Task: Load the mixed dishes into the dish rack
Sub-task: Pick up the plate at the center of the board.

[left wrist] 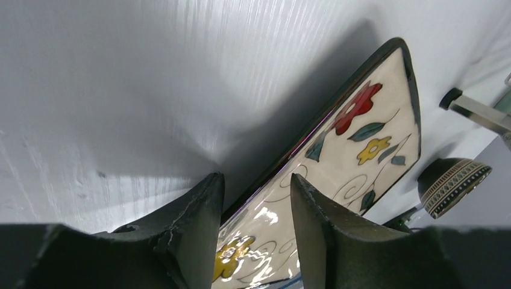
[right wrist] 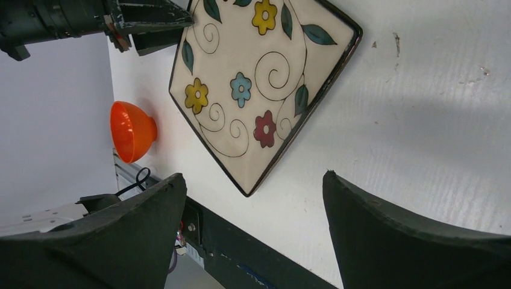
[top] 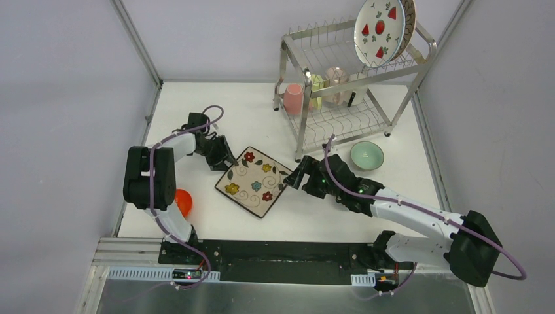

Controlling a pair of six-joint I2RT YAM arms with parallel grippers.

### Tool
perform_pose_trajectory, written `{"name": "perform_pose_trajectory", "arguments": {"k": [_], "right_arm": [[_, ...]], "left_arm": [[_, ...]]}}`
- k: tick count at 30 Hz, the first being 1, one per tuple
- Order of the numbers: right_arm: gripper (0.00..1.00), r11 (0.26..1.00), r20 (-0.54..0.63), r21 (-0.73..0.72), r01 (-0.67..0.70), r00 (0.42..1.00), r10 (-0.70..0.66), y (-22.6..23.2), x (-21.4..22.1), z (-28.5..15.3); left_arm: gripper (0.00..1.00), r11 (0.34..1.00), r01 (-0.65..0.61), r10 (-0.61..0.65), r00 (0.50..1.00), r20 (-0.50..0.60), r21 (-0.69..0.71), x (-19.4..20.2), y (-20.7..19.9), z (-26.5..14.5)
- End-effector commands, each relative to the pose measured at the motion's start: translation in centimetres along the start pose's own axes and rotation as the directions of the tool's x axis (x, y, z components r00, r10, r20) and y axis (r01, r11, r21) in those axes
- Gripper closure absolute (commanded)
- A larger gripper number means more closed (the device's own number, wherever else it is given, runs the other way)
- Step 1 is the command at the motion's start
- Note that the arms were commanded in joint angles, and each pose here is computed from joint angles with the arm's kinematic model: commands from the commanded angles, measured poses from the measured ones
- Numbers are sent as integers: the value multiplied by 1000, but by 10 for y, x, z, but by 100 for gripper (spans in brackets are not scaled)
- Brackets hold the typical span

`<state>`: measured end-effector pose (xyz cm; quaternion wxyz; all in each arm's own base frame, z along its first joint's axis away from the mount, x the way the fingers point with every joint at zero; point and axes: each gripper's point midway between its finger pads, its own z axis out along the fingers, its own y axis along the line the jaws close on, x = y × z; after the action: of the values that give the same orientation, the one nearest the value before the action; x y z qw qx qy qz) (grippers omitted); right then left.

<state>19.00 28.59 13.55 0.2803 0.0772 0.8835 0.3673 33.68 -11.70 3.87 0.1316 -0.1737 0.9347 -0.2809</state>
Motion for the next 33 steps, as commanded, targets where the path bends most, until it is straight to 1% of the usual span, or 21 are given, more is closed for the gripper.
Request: {"name": "perform_pose_trajectory", "arguments": {"k": [1, 7, 12, 16, 20, 23, 26, 33], "right_arm": [[15, 999, 28, -32, 14, 1000, -13, 5, -4, -1], [16, 999, 24, -7, 41, 999, -41, -4, 0, 8], [23, 999, 22, 51, 10, 1000, -12, -18, 4, 21], [26, 998, 5, 59, 33, 999, -33, -23, 9, 28], [26, 995, -1, 13, 97, 995, -97, -20, 12, 32], [26, 993, 3, 47, 107, 994, -108, -28, 11, 35], [25, 992, 13, 80, 95, 995, -96, -35, 11, 39], [25, 992, 22, 112, 57, 998, -60, -44, 12, 45]], "left_arm": [[55, 999, -3, 4, 999, -35, 43, 25, -13, -12], [56, 1000, 13, -13, 999, -36, 3, 56, -8, -12], [56, 1000, 11, -10, 999, -53, 7, 81, -12, -10], [57, 998, 13, -12, 999, -32, 54, 83, -22, -17], [54, 991, -1, 2, 1000, -9, 133, 82, -37, -23], [52, 982, -14, 17, 1000, -13, 190, 84, -45, -26], [50, 981, -38, 39, 999, -1, 188, 83, -44, -25], [51, 982, -34, 44, 998, -47, 183, 91, -36, -15]]}}
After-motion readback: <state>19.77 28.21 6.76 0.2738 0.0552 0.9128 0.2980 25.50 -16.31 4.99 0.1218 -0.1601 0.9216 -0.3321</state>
